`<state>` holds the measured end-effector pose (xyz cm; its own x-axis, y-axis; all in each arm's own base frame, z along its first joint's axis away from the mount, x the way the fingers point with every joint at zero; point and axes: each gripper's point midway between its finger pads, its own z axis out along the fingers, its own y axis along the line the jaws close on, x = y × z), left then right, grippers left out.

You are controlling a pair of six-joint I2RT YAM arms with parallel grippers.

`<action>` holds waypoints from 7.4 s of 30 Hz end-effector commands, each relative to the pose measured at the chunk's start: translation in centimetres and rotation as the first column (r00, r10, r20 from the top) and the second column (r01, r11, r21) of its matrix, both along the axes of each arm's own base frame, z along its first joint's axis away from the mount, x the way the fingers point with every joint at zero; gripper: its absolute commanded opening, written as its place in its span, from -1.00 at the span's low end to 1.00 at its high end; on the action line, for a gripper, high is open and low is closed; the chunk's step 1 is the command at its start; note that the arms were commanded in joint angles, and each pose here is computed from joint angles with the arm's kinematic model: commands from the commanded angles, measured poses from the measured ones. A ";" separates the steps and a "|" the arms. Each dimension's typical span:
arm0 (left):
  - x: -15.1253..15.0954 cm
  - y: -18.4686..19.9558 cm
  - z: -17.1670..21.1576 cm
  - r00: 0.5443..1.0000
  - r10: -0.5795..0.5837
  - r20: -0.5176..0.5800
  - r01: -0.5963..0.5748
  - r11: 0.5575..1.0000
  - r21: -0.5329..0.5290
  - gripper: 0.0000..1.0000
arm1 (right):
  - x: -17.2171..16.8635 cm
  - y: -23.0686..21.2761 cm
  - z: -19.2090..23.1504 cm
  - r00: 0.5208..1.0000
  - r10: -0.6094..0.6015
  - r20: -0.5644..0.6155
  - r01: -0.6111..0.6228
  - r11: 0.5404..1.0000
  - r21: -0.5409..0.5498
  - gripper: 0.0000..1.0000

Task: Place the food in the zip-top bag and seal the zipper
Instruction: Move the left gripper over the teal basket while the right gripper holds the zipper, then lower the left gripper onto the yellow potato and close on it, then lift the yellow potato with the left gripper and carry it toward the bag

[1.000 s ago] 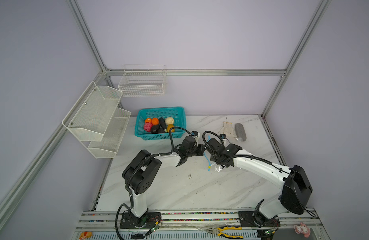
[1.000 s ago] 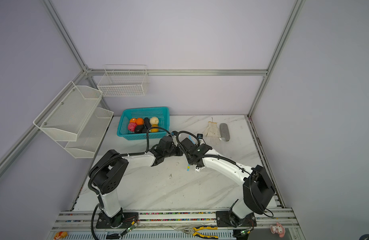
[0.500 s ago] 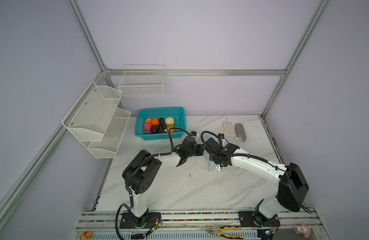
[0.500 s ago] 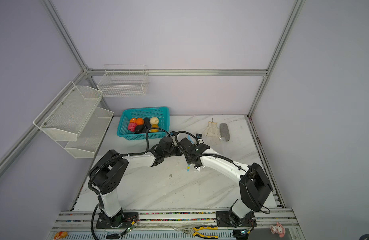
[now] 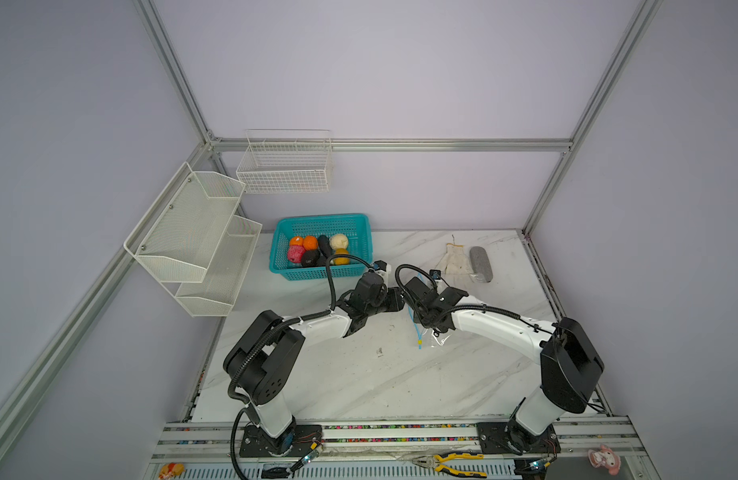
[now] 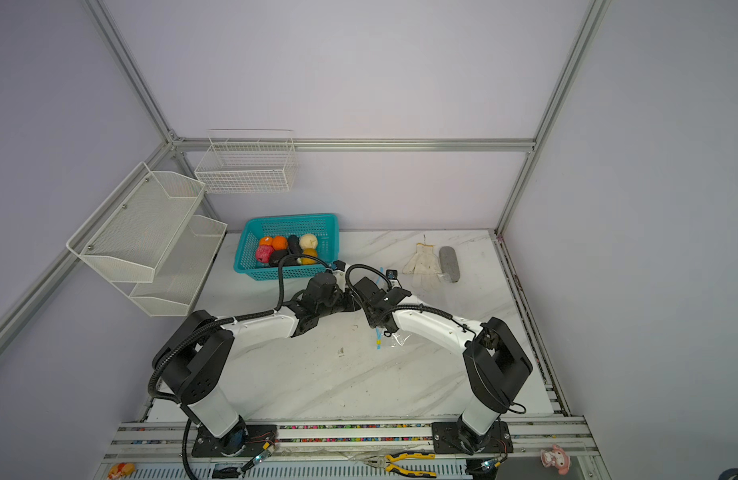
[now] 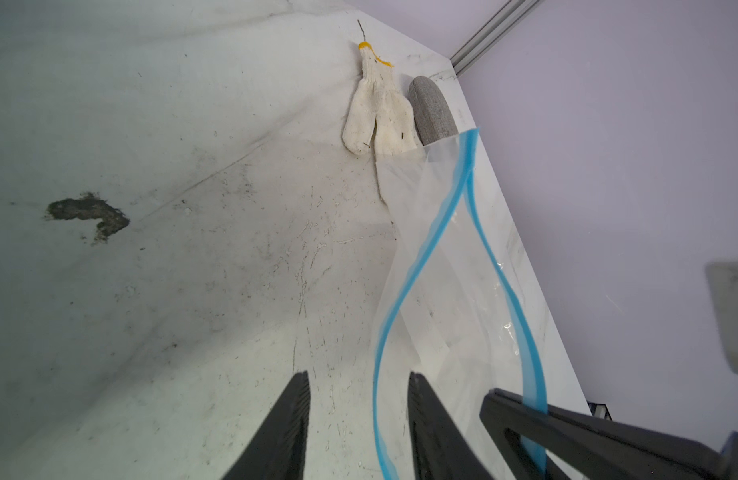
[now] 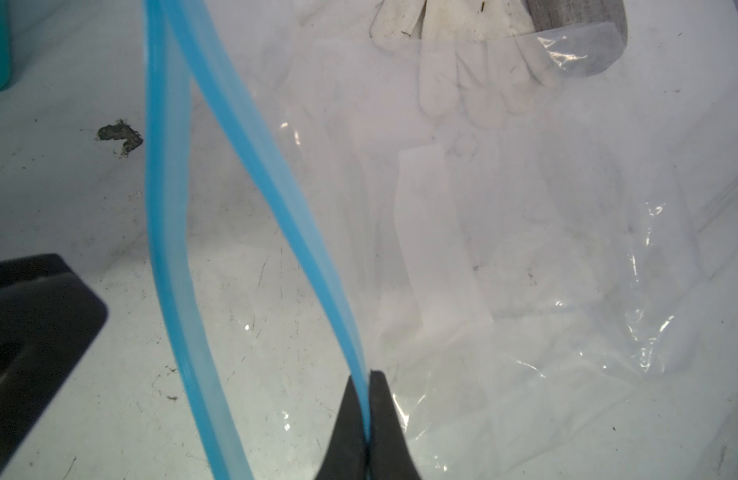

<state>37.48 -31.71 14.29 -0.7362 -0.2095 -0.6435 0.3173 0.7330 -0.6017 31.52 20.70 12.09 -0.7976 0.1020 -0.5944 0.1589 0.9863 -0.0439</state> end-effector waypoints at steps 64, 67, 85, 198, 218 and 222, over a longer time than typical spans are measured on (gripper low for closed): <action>8.5 21.1 -2.1 0.895 0.326 -0.305 -0.149 0.862 0.484 0.56 | 1.0 4.0 1.5 0.994 0.094 0.062 -0.101 0.987 0.124 -1.00; 7.1 20.4 -2.9 0.892 0.301 -0.337 -0.118 0.876 0.468 0.54 | 0.9 4.1 1.8 0.993 0.099 0.064 -0.107 0.986 0.130 -1.00; 9.8 18.6 0.1 0.904 0.347 -0.249 -0.162 0.819 0.551 0.45 | 1.6 6.4 -0.5 0.992 0.122 0.013 -0.123 0.983 0.139 -1.00; 15.7 19.0 -6.7 0.877 0.423 -0.226 -0.196 0.746 0.637 0.37 | 2.7 8.9 0.7 0.985 0.166 0.049 -0.172 0.964 0.202 -1.00; 16.0 18.9 -5.6 0.878 0.433 -0.204 -0.222 0.746 0.628 0.12 | 2.6 8.7 0.6 0.986 0.160 0.051 -0.167 0.964 0.208 -1.00; 15.5 18.9 -5.2 0.876 0.431 -0.214 -0.220 0.754 0.619 -0.03 | 2.7 8.8 0.7 0.985 0.161 0.055 -0.169 0.963 0.211 -1.00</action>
